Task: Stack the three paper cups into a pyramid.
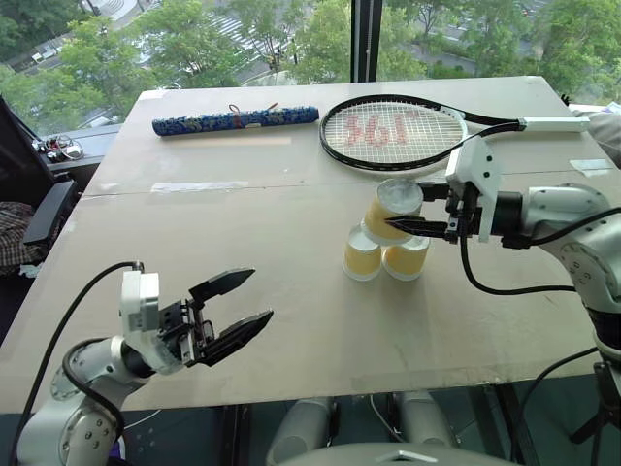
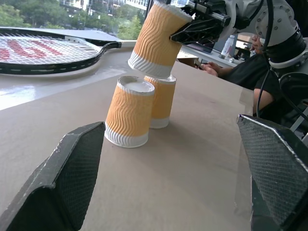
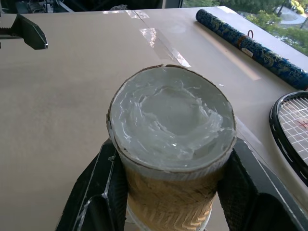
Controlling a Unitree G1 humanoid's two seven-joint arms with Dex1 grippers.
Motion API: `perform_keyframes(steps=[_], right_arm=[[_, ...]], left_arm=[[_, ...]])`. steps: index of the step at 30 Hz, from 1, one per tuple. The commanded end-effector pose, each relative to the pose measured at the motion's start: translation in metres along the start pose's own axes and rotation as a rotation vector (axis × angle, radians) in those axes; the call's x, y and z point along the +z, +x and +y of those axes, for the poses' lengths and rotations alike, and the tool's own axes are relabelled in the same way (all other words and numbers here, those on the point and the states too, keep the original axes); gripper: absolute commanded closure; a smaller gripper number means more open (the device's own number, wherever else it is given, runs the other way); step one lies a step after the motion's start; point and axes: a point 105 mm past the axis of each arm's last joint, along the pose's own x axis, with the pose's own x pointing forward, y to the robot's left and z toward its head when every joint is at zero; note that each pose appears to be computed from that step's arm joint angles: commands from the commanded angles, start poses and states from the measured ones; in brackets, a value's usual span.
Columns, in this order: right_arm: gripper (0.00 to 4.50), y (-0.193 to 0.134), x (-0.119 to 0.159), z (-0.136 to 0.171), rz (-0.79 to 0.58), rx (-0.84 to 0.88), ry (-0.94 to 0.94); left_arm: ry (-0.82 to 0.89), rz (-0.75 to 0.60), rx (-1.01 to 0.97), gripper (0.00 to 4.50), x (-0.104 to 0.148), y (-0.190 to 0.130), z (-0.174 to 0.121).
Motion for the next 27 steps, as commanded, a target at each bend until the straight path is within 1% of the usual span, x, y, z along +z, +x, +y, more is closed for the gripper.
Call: perform_keyframes(steps=[1, 3, 5, 6, 7, 9, 10, 12, 15, 17, 19, 22, 27], right_arm=[[2.74, -0.002, 0.01, -0.004, -0.001, -0.009, -0.055], [2.74, -0.001, 0.007, -0.005, 0.015, -0.006, -0.052], [1.75, 0.0, 0.003, -0.007, 0.042, -0.009, -0.058], [1.64, -0.001, 0.002, -0.007, 0.052, -0.003, -0.064], [1.24, -0.001, 0.002, -0.007, 0.057, 0.0, -0.069], [0.29, -0.002, 0.003, -0.007, 0.057, 0.0, -0.077], [0.05, -0.004, 0.007, -0.008, 0.04, -0.01, -0.089], [0.05, -0.01, 0.015, -0.009, 0.007, -0.022, -0.11], [0.05, -0.026, 0.029, -0.006, -0.088, -0.035, -0.128], [0.05, -0.039, 0.032, -0.004, -0.14, -0.049, -0.123], [0.05, -0.052, 0.026, -0.002, -0.157, -0.084, -0.134], [0.05, -0.071, 0.011, 0.007, -0.172, -0.099, -0.084], [0.05, -0.098, -0.031, 0.022, -0.063, -0.169, -0.03]], left_arm=[[0.032, -0.012, -0.023, 0.0, 0.01, 0.007, -0.006], [0.032, -0.012, -0.022, 0.0, 0.012, 0.008, -0.005], [0.032, -0.015, -0.021, 0.0, 0.012, 0.009, -0.005], [0.03, -0.015, -0.022, 0.0, 0.012, 0.009, -0.006], [0.029, -0.014, -0.021, 0.0, 0.012, 0.008, -0.006], [0.027, -0.011, -0.019, 0.0, 0.011, 0.007, -0.006], [0.016, -0.002, -0.01, 0.0, 0.008, 0.006, -0.006], [0.0, 0.014, 0.01, 0.0, 0.004, 0.006, -0.006], [-0.014, 0.037, 0.07, 0.0, -0.002, 0.01, -0.003], [-0.02, 0.055, 0.118, 0.0, -0.008, 0.012, 0.001], [-0.023, 0.093, 0.173, 0.0, -0.017, 0.012, 0.006], [-0.024, 0.143, 0.212, 0.0, -0.033, 0.008, 0.009], [-0.035, 0.178, 0.251, 0.0, -0.046, -0.006, 0.017]])
